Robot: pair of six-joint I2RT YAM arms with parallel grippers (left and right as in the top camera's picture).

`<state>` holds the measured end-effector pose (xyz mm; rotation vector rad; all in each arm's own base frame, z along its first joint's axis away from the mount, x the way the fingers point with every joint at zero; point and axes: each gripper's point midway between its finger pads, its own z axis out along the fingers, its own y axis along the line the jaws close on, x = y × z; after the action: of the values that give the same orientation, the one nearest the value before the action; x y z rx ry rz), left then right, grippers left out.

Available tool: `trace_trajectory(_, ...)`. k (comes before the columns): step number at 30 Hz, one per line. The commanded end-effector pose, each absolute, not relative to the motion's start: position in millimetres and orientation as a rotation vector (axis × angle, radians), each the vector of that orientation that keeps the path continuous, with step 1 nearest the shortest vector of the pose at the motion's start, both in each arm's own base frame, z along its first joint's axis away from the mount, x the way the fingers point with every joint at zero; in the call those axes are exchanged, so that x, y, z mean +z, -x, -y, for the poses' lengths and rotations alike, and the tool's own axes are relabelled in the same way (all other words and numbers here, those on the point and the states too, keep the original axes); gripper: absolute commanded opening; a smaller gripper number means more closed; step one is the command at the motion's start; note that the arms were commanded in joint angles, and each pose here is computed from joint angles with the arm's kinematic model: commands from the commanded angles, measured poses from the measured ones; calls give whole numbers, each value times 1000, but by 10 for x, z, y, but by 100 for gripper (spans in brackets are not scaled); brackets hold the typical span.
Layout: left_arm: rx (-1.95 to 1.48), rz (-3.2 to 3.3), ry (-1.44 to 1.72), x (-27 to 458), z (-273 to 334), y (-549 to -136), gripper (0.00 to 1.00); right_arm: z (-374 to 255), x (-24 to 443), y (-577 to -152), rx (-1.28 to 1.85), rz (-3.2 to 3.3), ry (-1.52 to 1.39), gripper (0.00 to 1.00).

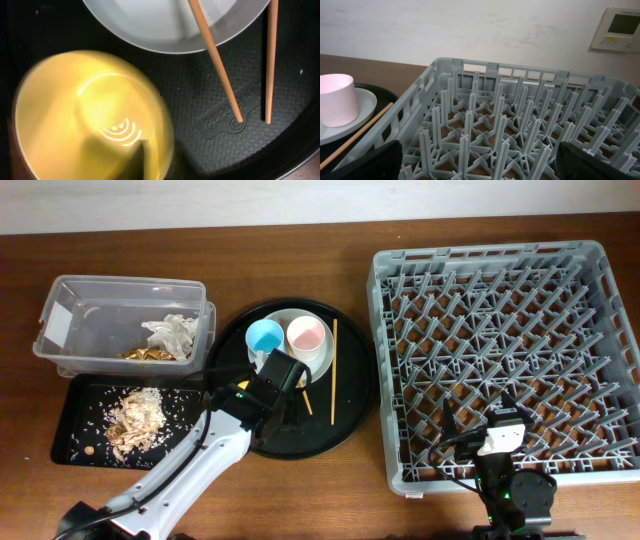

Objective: Sort waste into correct bins and load items into the dishwasher rack

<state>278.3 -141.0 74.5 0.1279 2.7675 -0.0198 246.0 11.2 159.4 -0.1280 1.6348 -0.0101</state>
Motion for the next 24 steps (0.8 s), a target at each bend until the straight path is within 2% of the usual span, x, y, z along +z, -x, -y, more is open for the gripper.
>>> trace_trajectory(1, -5, -2754, -122, 760, 1412, -2817, 46, -117, 1572, -2458, -10, -1637, 137, 98)
trace_trajectory(3, 6, -2732, -115, 802, 1406, -2868, 60, -117, 1572, -2458, -10, -1637, 137, 98)
trace_trajectory(6, -5, -2698, -90, 1064, 1428, -3001, 62, -117, 1572, -2458, -10, -1637, 137, 98)
trace_trajectory(9, -48, -2618, -7, 1787, 1382, -3270, 62, -117, 1572, -2458, -10, -1637, 137, 98)
trace_trajectory(12, -29, -2508, 208, 2596, 808, -3541, 72, -117, 1572, -2458, -10, -1637, 137, 98)
trace_trajectory(13, -14, -2496, 267, 2684, 640, -3561, 94, -117, 1572, -2458, -10, -1637, 137, 98)
trace_trajectory(14, -1, -2491, 309, 2721, 516, -3566, 99, -117, 1572, -2458, -10, -1637, 137, 98)
trace_trajectory(16, 41, -2499, 406, 2703, 228, -3546, 99, -121, 1575, -2458, -8, -1636, 139, 98)
trace_trajectory(19, 61, -2510, 446, 2675, 112, -3522, 99, -256, 1641, -2446, 54, -1603, 199, 98)
trace_trajectory(21, 61, -2510, 445, 2674, 114, -3521, 99, -482, 1963, -2383, 176, -1471, 275, 98)
trace_trajectory(24, 61, -2511, 445, 2674, 114, -3520, 99, -515, 2435, -2261, 322, -1445, 171, 98)
